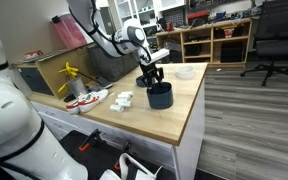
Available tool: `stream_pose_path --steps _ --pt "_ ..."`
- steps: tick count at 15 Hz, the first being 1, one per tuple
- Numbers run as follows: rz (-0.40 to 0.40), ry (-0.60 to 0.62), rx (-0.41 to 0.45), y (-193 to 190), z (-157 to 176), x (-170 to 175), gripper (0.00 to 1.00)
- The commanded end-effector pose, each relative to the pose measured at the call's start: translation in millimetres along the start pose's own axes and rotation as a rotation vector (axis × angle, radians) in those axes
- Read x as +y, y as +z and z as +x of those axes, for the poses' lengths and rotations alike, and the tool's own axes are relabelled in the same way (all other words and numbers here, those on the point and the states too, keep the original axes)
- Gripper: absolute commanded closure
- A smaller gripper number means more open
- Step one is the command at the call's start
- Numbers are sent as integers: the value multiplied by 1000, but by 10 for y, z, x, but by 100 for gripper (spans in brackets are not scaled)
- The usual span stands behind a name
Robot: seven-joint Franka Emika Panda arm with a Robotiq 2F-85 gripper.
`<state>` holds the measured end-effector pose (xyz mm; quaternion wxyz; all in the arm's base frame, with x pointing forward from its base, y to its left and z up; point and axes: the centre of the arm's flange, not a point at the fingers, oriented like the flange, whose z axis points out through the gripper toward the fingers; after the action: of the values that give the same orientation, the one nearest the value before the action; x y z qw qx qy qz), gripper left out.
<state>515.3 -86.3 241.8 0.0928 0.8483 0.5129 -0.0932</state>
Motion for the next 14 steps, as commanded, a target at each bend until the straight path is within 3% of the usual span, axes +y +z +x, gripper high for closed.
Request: stream_pose_path --steps 1,8,14 --pt "14 -22 -32 26 -65 -124 30" --pt "64 -45 -89 347 -143 -134 40" --pt "81 -67 -134 579 -160 -106 26"
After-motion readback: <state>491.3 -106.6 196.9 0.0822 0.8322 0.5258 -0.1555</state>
